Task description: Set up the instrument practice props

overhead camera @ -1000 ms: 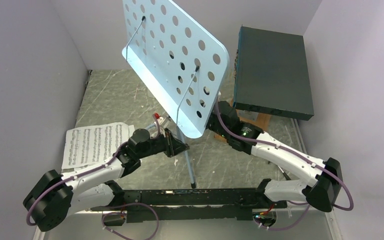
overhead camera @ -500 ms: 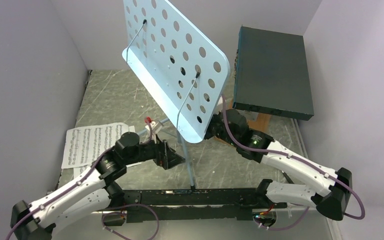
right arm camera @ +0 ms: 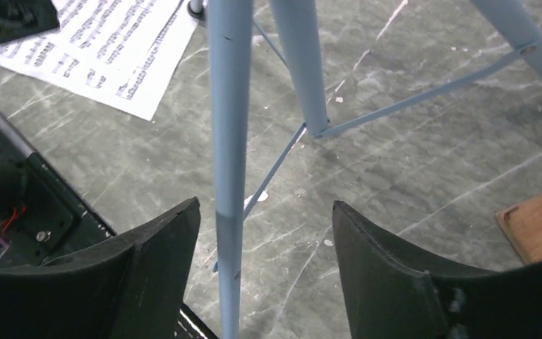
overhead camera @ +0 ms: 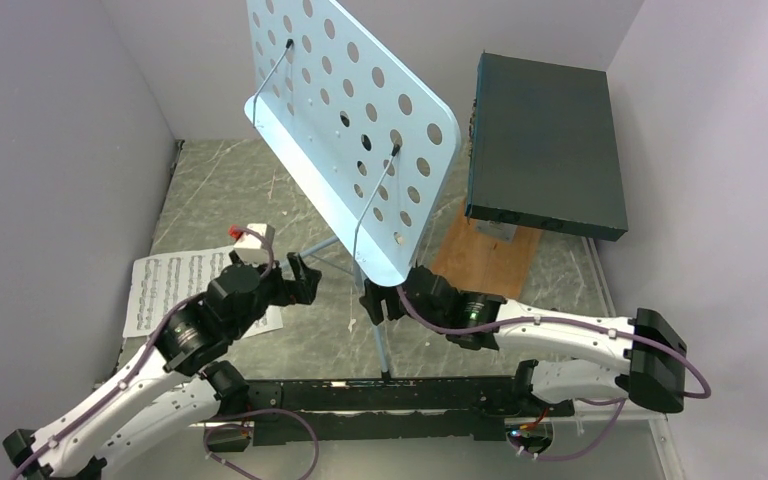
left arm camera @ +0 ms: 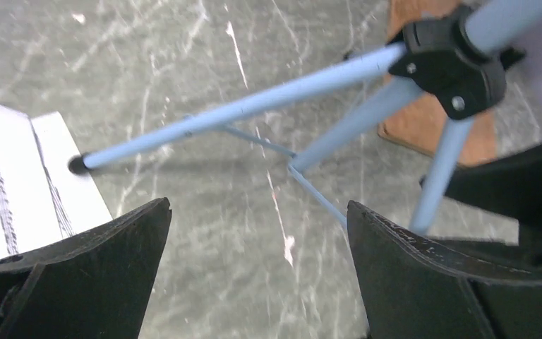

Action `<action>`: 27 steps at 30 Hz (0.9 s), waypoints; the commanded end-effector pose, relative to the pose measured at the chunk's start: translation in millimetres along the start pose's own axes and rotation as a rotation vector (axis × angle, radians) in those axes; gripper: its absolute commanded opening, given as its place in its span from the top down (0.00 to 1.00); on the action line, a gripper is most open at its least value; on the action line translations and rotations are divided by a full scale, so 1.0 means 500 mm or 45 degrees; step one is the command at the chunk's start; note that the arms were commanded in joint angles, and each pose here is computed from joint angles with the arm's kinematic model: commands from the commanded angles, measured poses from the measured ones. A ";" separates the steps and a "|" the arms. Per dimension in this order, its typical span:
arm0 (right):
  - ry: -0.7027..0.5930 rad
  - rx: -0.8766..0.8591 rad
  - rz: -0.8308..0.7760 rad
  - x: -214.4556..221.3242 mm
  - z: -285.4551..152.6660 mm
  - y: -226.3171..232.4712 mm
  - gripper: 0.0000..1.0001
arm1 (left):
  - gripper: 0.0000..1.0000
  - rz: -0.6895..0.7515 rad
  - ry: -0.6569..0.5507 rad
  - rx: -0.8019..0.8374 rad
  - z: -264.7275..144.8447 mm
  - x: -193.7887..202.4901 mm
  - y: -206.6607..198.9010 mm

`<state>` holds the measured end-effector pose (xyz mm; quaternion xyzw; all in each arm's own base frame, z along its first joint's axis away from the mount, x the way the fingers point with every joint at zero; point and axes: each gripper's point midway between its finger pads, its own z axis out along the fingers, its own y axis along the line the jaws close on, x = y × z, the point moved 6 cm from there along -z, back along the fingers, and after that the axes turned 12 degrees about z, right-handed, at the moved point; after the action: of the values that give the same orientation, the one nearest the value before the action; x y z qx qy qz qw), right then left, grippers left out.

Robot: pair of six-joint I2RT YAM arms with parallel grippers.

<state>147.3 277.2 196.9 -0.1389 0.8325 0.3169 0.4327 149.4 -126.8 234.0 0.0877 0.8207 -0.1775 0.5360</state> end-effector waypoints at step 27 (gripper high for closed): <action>-0.088 -0.106 -0.076 -0.042 0.044 -0.050 0.99 | 0.72 0.746 -0.223 -0.077 0.221 -0.141 -0.062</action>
<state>171.4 284.5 184.3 -0.1669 0.8058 0.3648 0.4356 252.5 -186.7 205.9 0.2862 0.7676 0.0072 0.5734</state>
